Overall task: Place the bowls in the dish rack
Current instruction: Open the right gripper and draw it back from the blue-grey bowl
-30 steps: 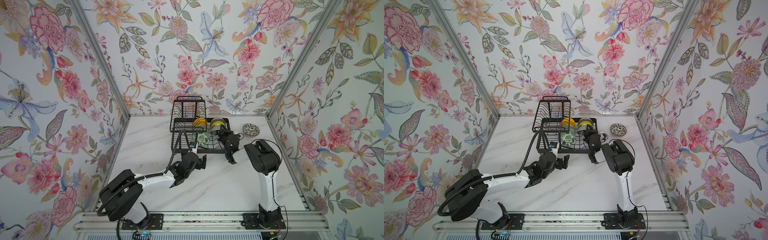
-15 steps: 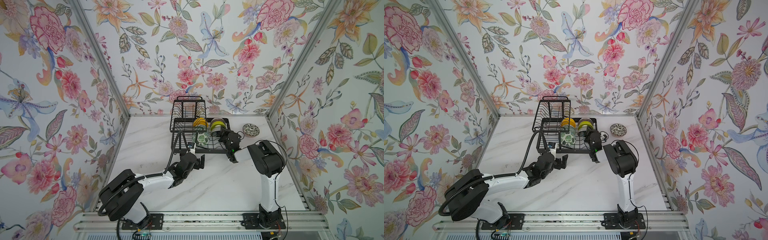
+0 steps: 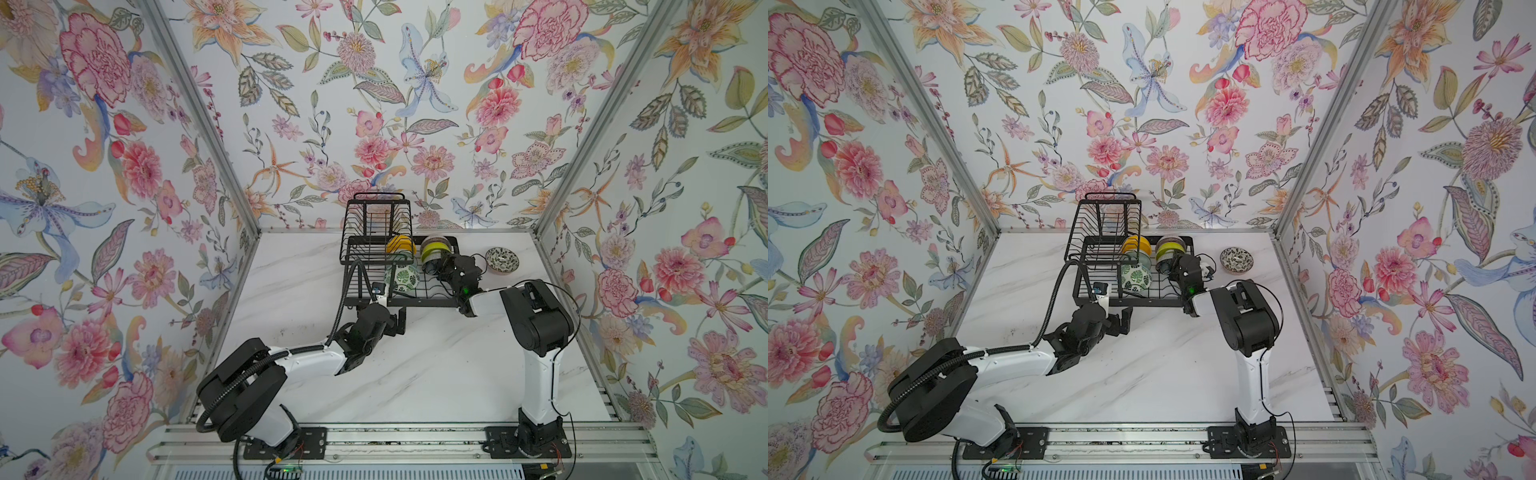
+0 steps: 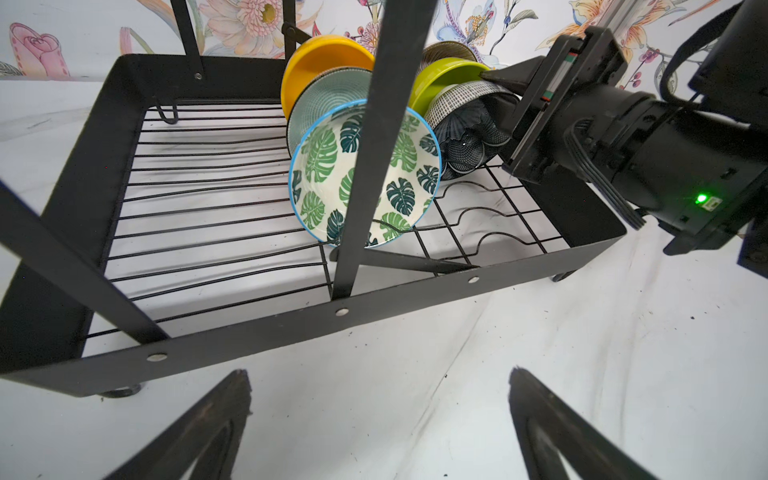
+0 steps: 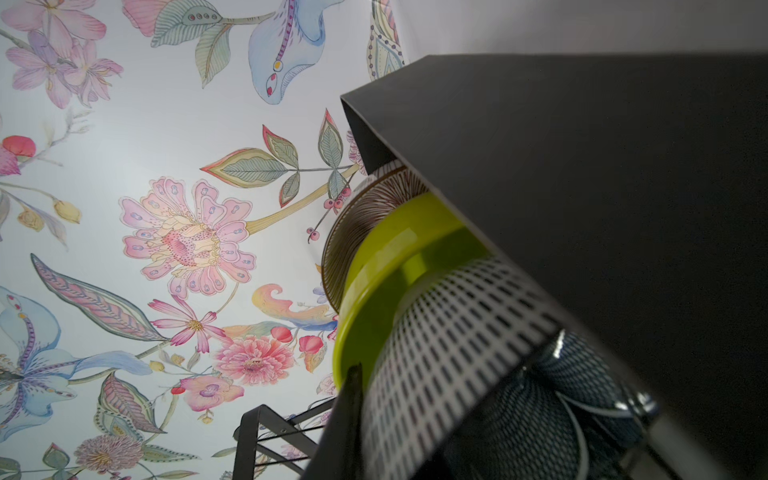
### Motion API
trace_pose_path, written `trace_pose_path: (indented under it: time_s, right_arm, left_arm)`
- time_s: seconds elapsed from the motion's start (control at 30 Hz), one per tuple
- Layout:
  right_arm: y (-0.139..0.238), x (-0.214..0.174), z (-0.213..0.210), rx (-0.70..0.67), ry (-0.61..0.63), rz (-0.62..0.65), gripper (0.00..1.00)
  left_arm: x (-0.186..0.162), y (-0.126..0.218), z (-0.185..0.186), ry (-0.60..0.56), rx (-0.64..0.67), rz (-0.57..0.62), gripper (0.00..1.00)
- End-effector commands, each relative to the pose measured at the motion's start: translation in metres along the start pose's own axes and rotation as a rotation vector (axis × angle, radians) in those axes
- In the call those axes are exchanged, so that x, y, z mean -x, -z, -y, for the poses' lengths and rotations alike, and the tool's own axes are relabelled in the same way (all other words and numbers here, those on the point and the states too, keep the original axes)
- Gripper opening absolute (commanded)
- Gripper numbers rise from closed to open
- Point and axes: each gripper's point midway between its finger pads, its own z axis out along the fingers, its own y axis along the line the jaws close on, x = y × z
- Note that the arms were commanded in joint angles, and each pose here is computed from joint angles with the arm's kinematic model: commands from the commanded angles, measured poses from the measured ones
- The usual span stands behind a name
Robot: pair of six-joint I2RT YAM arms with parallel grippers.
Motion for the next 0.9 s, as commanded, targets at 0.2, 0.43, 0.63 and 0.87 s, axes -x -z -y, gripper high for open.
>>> trace_pose_path:
  time_s: [0.2, 0.43, 0.63, 0.87]
  right_arm:
    - [0.0, -0.013, 0.027, -0.149, 0.007, -0.043, 0.24]
    - [-0.005, -0.018, 0.021, -0.15, 0.013, -0.057, 0.33]
    - [-0.007, -0.027, 0.012, -0.151, 0.03, -0.073, 0.44]
    - [-0.006, -0.031, 0.004, -0.147, 0.035, -0.08, 0.49]
  left_arm:
    - [0.019, 0.007, -0.009, -0.022, 0.012, 0.053, 0.99]
    - [0.025, 0.008, -0.013, -0.028, 0.021, 0.063, 0.99]
    - [0.026, 0.008, -0.014, -0.035, 0.027, 0.056, 0.99]
    - [0.03, 0.01, -0.015, -0.034, 0.028, 0.058, 0.99]
